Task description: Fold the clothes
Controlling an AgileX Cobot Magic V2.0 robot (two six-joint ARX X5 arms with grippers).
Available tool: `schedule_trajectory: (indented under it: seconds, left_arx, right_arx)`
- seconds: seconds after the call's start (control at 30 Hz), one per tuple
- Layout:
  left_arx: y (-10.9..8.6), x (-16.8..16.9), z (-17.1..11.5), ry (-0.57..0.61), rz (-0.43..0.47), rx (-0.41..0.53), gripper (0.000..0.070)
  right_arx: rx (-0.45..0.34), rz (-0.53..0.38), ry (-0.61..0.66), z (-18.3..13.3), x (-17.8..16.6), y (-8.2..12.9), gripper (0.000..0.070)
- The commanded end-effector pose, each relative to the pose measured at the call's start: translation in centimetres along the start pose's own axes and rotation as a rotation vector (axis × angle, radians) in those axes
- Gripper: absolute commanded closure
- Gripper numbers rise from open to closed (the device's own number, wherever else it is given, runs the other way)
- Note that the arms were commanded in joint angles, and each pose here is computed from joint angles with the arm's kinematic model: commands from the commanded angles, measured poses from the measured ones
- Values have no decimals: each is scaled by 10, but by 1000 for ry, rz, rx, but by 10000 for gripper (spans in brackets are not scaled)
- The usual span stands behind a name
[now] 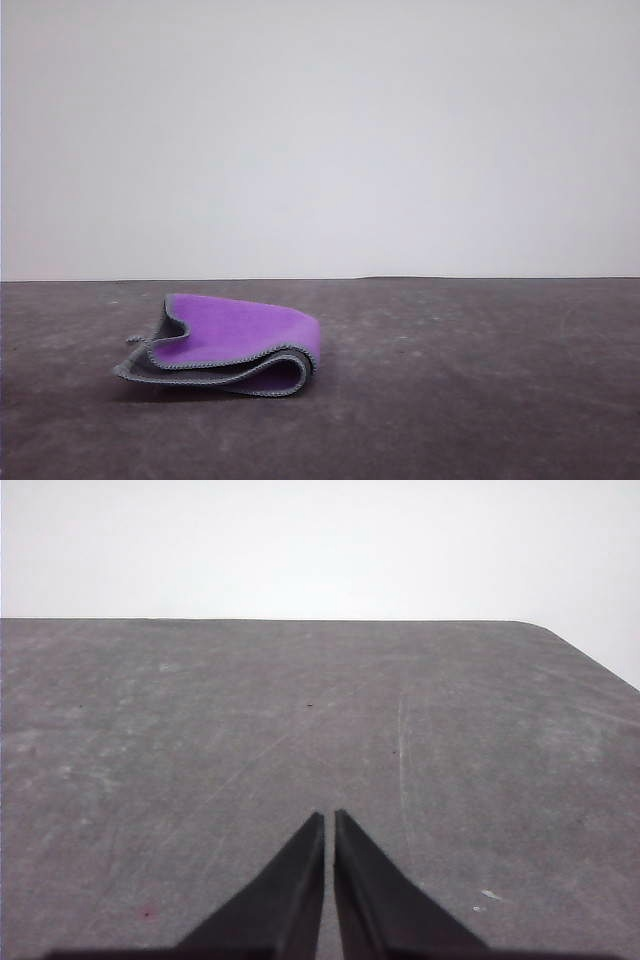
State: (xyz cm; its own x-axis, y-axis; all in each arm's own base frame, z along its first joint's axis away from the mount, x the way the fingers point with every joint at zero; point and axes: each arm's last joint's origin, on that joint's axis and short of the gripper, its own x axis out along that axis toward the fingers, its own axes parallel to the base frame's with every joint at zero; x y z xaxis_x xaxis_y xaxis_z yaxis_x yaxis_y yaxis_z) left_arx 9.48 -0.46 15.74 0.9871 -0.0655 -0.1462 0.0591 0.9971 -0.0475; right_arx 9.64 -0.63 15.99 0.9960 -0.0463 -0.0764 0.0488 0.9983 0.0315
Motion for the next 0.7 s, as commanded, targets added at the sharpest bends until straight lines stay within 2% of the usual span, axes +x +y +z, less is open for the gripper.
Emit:
schedule_trajectory:
  seconds: [0.0,0.67]
  left_arx:
    - [0,2,-5,3,4,7,700]
    - [0,2,-5,3,4,7,700]
  right_arx:
    - [-4,-2,-7,0,0,0,685]
    - [-4,-2,-7,0,0,0,685]
